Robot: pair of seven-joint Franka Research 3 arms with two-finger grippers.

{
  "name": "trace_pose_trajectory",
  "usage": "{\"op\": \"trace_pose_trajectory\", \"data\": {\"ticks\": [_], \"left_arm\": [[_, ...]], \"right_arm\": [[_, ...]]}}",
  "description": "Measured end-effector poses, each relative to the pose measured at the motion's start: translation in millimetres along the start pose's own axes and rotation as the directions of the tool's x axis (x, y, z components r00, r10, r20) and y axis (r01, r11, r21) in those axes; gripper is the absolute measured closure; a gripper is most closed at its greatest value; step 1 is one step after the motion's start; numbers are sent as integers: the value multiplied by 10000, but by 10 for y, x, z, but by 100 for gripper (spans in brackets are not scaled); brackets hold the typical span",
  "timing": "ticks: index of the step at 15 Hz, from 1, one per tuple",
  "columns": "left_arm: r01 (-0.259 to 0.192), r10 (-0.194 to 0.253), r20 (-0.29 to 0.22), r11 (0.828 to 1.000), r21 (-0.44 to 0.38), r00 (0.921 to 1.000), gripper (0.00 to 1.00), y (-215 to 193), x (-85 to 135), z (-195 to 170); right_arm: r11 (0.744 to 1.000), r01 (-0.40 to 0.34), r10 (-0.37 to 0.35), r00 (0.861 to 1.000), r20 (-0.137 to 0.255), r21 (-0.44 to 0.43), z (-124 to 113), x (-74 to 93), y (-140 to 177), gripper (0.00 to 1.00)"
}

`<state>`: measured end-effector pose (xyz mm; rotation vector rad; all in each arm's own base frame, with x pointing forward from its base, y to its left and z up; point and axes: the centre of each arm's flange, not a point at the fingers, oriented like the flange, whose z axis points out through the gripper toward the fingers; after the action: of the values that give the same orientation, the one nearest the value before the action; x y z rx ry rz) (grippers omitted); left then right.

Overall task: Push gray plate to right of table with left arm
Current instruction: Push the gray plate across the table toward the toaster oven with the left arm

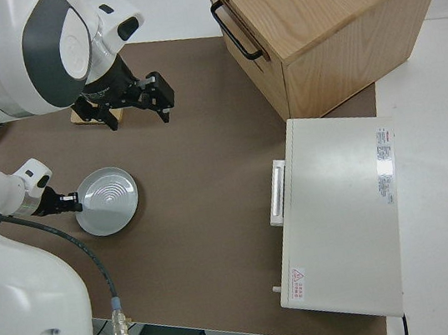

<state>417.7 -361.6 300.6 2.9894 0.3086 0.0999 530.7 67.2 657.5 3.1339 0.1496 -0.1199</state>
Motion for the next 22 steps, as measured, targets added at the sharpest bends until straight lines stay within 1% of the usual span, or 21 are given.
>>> {"op": "trace_pose_trajectory", "data": {"ticks": [3,7,10,12,15,18,20,22], "left_arm": [[94,-95,217,9999,35,9997,96,405,-116,33],[186,-182,297,9997,-146,9994,96,843,-223,113],[244,-235,298,9992,-310,9993,96,1067,-276,136],[253,-241,326,9990,-380,9992,96,1199,-350,156],[154,-137,355,9988,-472,9993,96,1352,-489,165],[102,-82,340,9983,-578,9994,96,1441,-550,131],[93,-73,350,9983,-570,9994,94,1459,-552,123],[107,-87,359,9985,-541,9993,80,1459,-542,133]], "right_arm": [[10000,0,0,10000,0,0,0,0,0,1],[10000,0,0,10000,0,0,0,0,0,1],[10000,0,0,10000,0,0,0,0,0,1],[10000,0,0,10000,0,0,0,0,0,1],[10000,0,0,10000,0,0,0,0,0,1],[10000,0,0,10000,0,0,0,0,0,1],[10000,0,0,10000,0,0,0,0,0,1],[10000,0,0,10000,0,0,0,0,0,1]]}}
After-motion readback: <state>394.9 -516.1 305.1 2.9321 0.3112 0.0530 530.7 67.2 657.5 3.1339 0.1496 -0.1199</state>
